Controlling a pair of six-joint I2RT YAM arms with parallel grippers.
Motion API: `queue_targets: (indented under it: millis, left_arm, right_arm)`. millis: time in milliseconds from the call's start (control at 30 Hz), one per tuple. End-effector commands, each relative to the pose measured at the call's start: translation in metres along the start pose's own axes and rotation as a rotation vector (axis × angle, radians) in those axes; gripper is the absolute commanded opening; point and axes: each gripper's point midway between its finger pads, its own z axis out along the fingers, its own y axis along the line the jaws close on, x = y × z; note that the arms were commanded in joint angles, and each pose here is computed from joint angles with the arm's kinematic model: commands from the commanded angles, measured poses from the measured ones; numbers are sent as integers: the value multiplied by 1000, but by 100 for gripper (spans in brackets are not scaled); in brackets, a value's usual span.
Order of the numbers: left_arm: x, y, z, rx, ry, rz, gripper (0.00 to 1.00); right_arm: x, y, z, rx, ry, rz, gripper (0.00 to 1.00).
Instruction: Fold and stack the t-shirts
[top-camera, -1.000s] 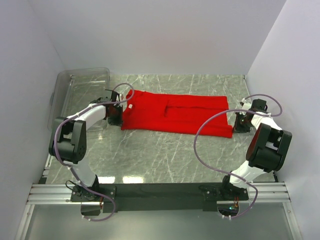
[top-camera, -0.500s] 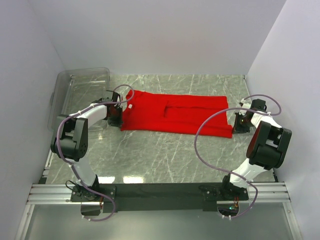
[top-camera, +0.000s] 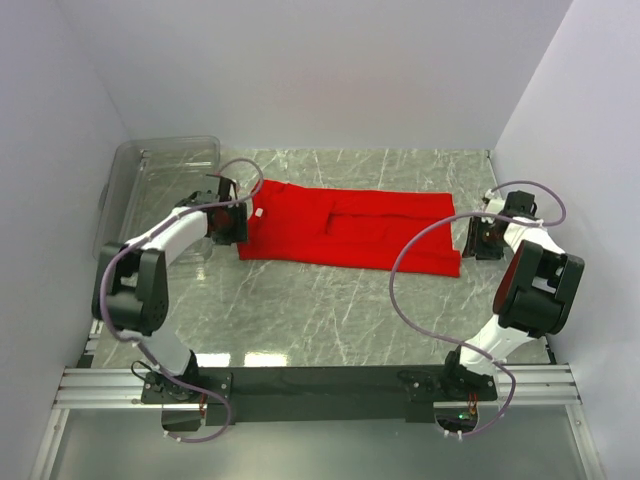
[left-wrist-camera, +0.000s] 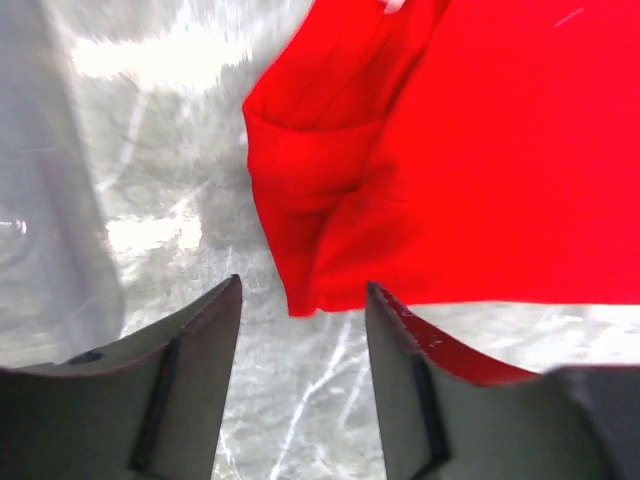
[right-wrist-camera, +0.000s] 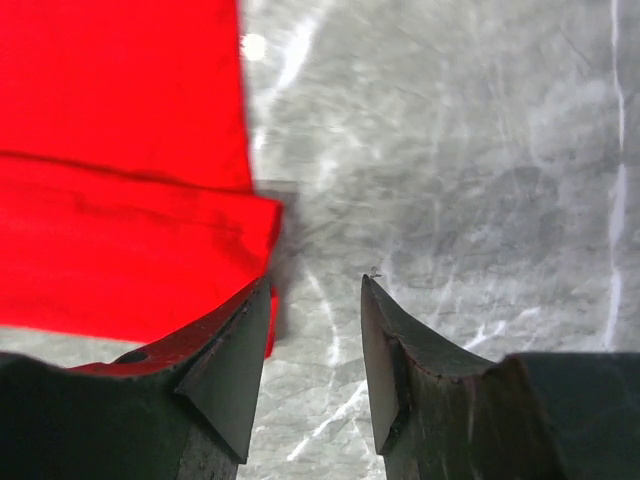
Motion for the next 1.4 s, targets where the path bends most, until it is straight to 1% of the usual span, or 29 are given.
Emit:
queue_targets:
  millis: [0, 67, 100, 200, 233, 300, 367, 400, 433, 467, 500, 567, 633, 700, 733, 767, 800, 833, 867, 933, 967, 1000, 1033, 1100, 1167, 1233, 1267, 1333, 1367]
  left_arm:
    - [-55, -19, -50, 80, -207, -9, 58]
    - [-64, -28, -62, 121, -240, -9, 60]
    - [-68, -32, -72, 139, -265, -7, 61]
    - [-79, -42, -92, 195, -324, -1, 63]
    - [-82, -45, -96, 212, -338, -4, 63]
    - [-92, -53, -109, 257, -395, 1, 64]
    - [-98, -53, -116, 258, -440, -20, 65]
    - [-111, -50, -130, 244, -518, -38, 69]
    - [-111, -47, -132, 234, -541, -80, 72]
    - [-118, -46, -148, 236, -605, -105, 75]
    - [-121, -42, -154, 228, -643, -136, 85]
    - [-123, -35, -158, 229, -705, -235, 98]
    - [-116, -34, -156, 271, -707, -313, 100]
    - [-105, -37, -144, 308, -639, -359, 99]
    - [-96, -42, -137, 329, -590, -359, 99]
    - [-90, -44, -133, 337, -560, -361, 98]
    - [-80, -44, -125, 341, -527, -364, 95]
    - [-74, -45, -124, 351, -512, -363, 94]
    - [-70, -46, -128, 362, -512, -362, 94]
    - [-56, -42, -125, 350, -492, -364, 94]
    - [-50, -40, -128, 341, -487, -366, 94]
    - [-44, -37, -126, 326, -474, -366, 94]
    - [-39, -35, -126, 316, -469, -366, 94]
    - [-26, -29, -125, 296, -450, -378, 94]
    - [-18, -27, -128, 295, -454, -393, 94]
    - [-4, -23, -123, 288, -431, -430, 94]
    - [-2, -22, -129, 295, -446, -440, 94]
    - [8, -19, -126, 290, -439, -470, 94]
    - [9, -19, -132, 297, -456, -475, 94]
  right_arm:
    - [-39, 14, -27, -58, -143, -89, 49]
    - [-38, 26, -30, -123, -157, -120, 49]
    - [-41, 39, -36, -191, -186, -167, 49]
    - [-45, 57, -49, -283, -243, -271, 50]
    - [-47, 68, -54, -345, -265, -289, 50]
    - [-55, 78, -59, -374, -304, -335, 50]
    - [-71, 86, -57, -354, -326, -379, 50]
    - [-77, 91, -54, -341, -324, -379, 50]
    - [-83, 94, -51, -331, -319, -383, 50]
    - [-98, 94, -47, -301, -313, -381, 50]
    - [-102, 108, -44, -309, -300, -405, 50]
    - [-120, 121, -40, -323, -301, -431, 50]
    - [-134, 141, -39, -349, -309, -470, 50]
    - [-138, 153, -38, -363, -301, -540, 50]
    - [-141, 166, -38, -379, -308, -593, 51]
    - [-140, 176, -40, -416, -325, -693, 51]
    - [-133, 182, -41, -440, -311, -749, 53]
    - [-127, 194, -44, -481, -310, -825, 53]
    - [-120, 200, -45, -508, -321, -998, 54]
    - [-81, 202, -44, -579, -230, -1129, 58]
    - [-66, 217, -48, -607, -238, -1295, 58]
    - [-52, 219, -48, -613, -218, -1343, 59]
    - [-24, 218, -39, -632, -161, -1376, 59]
    - [-8, 234, -41, -622, -187, -1497, 59]
    - [11, 235, -36, -596, -177, -1525, 59]
    - [7, 257, -38, -605, -239, -1546, 59]
    - [5, 266, -39, -611, -241, -1494, 59]
    - [-27, 303, -44, -602, -329, -1434, 59]
    - [-37, 317, -46, -615, -316, -1310, 58]
